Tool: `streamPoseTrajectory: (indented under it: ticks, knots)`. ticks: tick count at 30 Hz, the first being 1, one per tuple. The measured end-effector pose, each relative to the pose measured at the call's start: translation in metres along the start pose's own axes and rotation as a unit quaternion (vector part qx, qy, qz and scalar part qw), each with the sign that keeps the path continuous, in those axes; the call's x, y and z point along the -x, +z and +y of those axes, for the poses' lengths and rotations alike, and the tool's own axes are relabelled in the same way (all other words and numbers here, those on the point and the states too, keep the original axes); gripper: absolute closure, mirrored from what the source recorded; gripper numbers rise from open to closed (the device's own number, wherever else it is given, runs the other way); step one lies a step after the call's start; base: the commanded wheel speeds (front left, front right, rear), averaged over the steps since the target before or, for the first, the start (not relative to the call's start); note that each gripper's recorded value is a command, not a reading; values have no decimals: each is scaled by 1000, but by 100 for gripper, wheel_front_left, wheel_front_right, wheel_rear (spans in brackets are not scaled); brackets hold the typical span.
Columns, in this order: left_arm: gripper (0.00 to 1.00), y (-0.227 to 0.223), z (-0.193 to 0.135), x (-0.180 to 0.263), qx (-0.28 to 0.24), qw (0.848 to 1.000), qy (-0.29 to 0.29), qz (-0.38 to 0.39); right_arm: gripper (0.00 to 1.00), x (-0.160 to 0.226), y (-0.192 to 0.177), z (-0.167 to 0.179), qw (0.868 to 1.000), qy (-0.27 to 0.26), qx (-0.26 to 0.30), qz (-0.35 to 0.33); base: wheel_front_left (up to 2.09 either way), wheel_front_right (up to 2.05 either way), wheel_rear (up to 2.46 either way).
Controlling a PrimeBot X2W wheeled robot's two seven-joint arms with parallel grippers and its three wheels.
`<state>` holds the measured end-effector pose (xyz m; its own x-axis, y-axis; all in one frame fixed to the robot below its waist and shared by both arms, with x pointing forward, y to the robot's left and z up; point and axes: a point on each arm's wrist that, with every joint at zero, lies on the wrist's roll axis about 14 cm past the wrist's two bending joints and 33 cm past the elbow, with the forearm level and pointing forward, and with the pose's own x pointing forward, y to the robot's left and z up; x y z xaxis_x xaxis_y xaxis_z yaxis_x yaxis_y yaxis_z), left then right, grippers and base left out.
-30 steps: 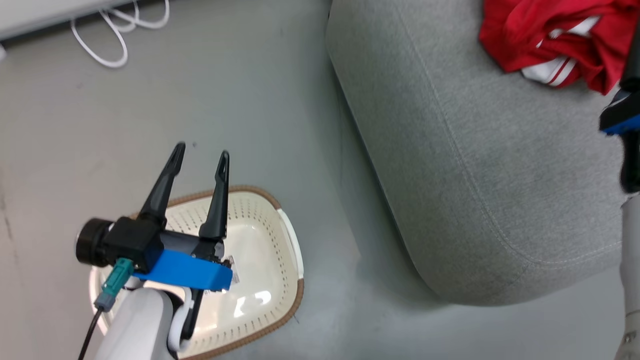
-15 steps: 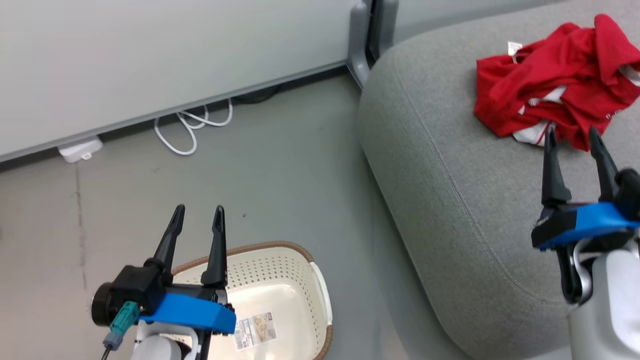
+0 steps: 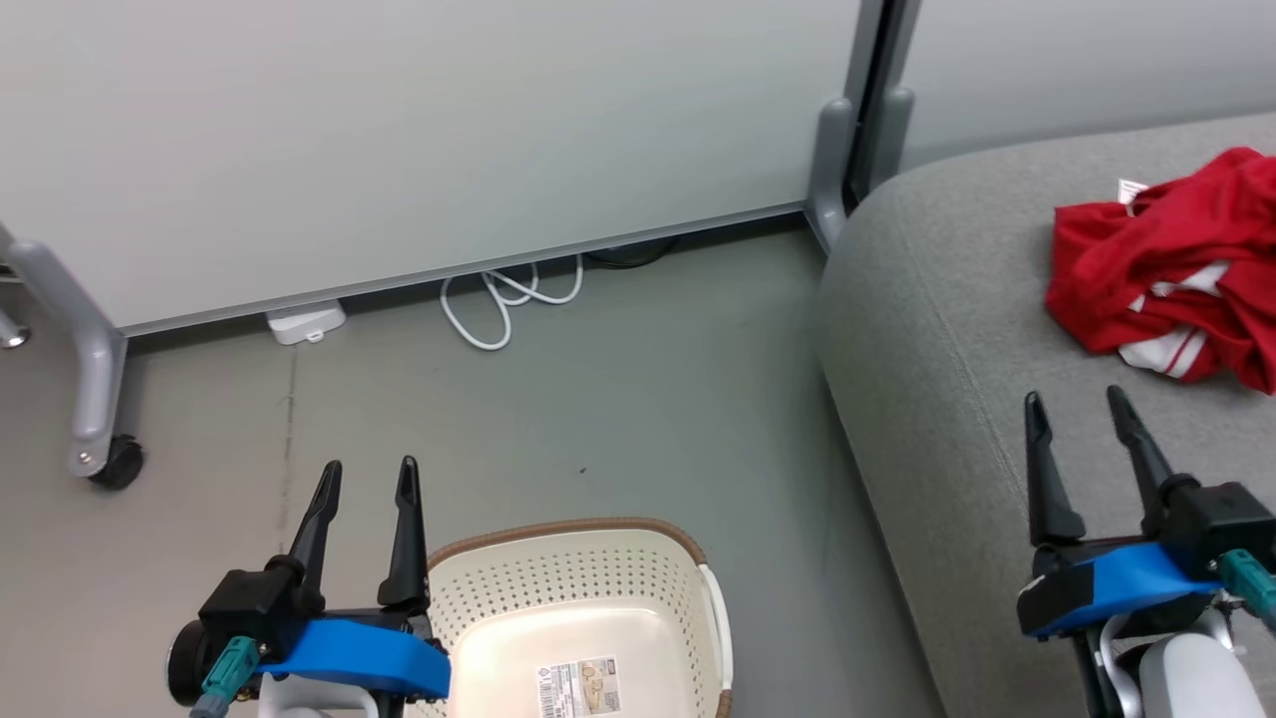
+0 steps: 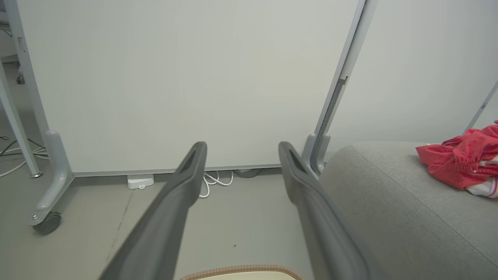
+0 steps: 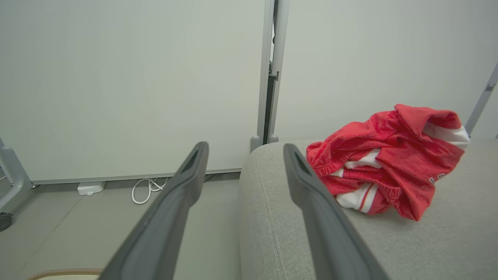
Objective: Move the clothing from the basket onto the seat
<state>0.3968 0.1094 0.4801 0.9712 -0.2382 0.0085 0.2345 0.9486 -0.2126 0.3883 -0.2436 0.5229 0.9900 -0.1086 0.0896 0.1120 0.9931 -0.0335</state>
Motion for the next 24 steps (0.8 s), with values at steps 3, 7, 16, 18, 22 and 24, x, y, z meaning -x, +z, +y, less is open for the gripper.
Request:
streamPoseTrajectory:
  ticks: [3, 7, 16, 18, 22, 24]
  knots:
    - [0, 1, 14, 9, -2, 1000, 23, -1, 0, 0, -1, 20, 1000, 29, -7, -2, 0, 0, 0]
    - [0, 1, 31, 21, -3, 999, 51, 1, 0, 1, -2, 41, 998, 58, -14, -1, 0, 0, 0]
    - [0, 0, 53, 41, -8, 996, 87, 2, 0, 4, -4, 70, 995, 99, -21, 2, 0, 0, 0]
    - [0, 1, 55, 43, -9, 996, 90, 1, 0, 3, -2, 72, 994, 102, -24, 1, 0, 0, 0]
    - [0, 0, 57, 48, -10, 995, 94, 3, 0, 4, -3, 75, 994, 105, -26, 5, 0, 0, 0]
    - [0, -2, 58, 49, -9, 995, 96, 5, 0, 5, -4, 75, 994, 105, -26, 6, 0, 0, 0]
